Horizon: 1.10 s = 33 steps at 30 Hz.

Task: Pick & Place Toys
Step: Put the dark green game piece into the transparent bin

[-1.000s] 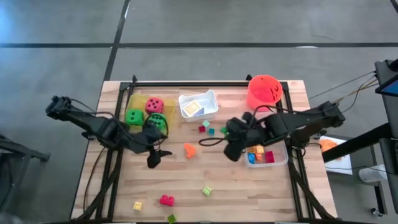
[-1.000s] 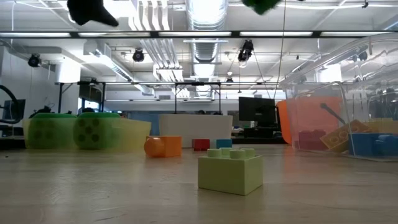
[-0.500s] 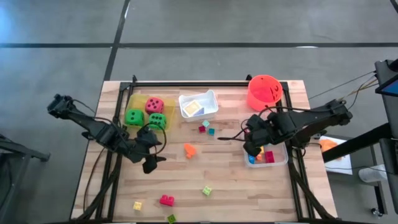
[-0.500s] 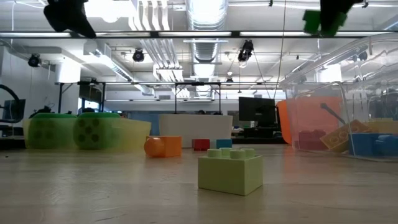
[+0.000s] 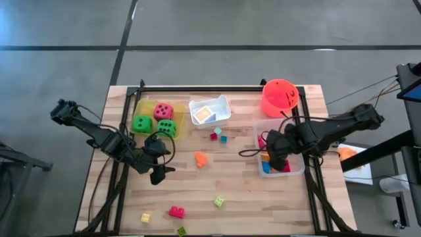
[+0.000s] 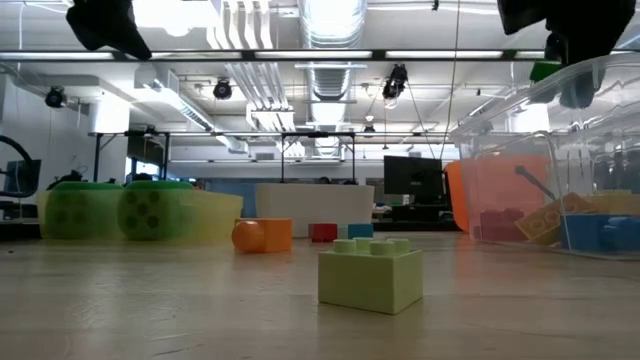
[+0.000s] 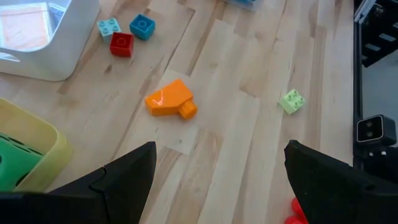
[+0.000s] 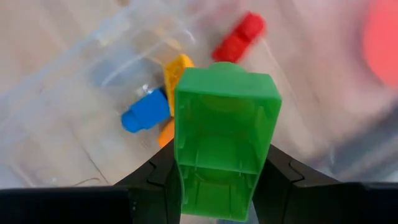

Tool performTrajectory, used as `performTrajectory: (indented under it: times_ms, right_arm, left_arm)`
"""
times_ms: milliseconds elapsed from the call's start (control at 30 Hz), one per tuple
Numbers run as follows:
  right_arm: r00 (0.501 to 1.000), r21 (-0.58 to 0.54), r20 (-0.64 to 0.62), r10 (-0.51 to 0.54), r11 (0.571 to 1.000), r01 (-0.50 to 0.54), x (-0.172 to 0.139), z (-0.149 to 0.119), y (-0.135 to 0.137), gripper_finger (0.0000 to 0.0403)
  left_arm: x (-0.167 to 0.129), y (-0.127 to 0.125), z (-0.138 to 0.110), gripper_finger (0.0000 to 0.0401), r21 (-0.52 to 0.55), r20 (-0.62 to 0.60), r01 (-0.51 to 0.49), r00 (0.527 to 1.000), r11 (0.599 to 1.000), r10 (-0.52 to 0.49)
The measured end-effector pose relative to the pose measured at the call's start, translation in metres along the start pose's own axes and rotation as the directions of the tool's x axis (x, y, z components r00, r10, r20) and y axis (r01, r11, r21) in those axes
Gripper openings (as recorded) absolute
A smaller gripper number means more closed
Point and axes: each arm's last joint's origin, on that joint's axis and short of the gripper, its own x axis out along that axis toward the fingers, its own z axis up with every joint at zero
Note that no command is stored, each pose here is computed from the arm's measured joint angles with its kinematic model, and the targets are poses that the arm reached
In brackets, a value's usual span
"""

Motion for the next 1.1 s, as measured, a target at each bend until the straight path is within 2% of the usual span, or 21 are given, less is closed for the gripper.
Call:
performTrajectory:
  times_ms: [100,167,367,600,867,1100]
  right_arm:
    - [0.997,-0.173,0.047,0.059,0.984,-0.05,0.007,-0.003,0.0,0.0127]
    - [0.997,-0.267,0.048,0.063,0.962,-0.048,0.012,-0.005,-0.001,0.0127]
    - [1.0,-0.423,0.015,0.019,0.906,-0.011,0.028,-0.011,-0.004,0.0127]
    - [0.999,-0.48,0.041,0.03,0.877,-0.007,0.042,-0.009,-0.002,0.0127]
    - [0.999,-0.47,0.048,0.025,0.882,0.001,0.05,0.003,-0.011,0.0127]
    - [0.997,-0.501,0.005,0.077,0.863,-0.064,0.063,0.011,-0.022,0.0127]
  left_arm:
    - [0.0,0.0,0.0,0.0342,0.0,0.0,0.0,1.0,1.0,0.0]
    - [0.0,0.0,0.0,0.0342,0.0,0.0,0.0,1.0,1.0,0.0]
    - [0.0,0.0,0.0,0.0342,-0.001,0.0,0.0,1.0,1.0,0.0]
    - [0.0,0.0,0.0,0.0342,0.001,0.004,-0.003,1.0,1.0,0.003]
    - [0.0,0.0,0.0,0.0342,0.003,0.006,-0.005,1.0,1.0,0.005]
    - [0.0,0.0,0.0,0.0342,0.003,0.006,-0.005,1.0,1.0,0.005]
